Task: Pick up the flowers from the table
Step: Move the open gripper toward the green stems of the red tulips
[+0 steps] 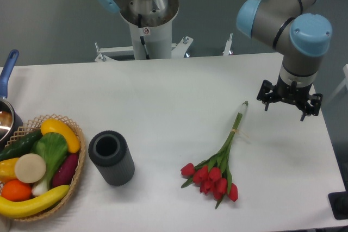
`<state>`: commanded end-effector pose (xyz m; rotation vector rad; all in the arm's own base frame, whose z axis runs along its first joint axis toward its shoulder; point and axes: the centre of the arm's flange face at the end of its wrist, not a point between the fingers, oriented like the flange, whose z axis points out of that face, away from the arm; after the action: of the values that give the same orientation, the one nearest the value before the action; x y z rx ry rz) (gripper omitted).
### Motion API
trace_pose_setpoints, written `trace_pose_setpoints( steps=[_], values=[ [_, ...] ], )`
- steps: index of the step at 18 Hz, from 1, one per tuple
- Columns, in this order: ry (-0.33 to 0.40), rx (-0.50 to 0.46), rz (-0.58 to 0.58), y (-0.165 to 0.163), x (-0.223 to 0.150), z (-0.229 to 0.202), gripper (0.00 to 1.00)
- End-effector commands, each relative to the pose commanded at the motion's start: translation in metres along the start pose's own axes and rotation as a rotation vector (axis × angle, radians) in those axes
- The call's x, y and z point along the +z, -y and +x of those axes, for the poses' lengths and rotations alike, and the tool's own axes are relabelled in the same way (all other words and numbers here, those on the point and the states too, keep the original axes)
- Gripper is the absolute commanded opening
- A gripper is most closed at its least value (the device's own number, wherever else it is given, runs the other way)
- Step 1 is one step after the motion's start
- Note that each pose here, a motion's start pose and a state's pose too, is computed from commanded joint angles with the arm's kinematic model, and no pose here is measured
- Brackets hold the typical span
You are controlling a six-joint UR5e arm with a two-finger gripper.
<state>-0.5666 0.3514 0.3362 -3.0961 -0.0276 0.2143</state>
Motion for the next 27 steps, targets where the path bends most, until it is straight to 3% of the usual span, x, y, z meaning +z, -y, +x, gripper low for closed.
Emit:
trace_pose_setpoints(
  steps=[9,16,21,24,27],
  values=[
    [-0.017,-0.005,0.003,0.005,0.009,0.009,1.0],
    [0.053,-0.094,0.056,0.0,0.038,0.038,1.0],
    [0.033,-0.073,0.049,0.006,0.053,0.06,1.0],
    [0.021,-0.024,0.043,0.028,0.061,0.079,1.0],
    [-0.023,0.013,0.044,0.032,0.071,0.098,1.0]
  ],
)
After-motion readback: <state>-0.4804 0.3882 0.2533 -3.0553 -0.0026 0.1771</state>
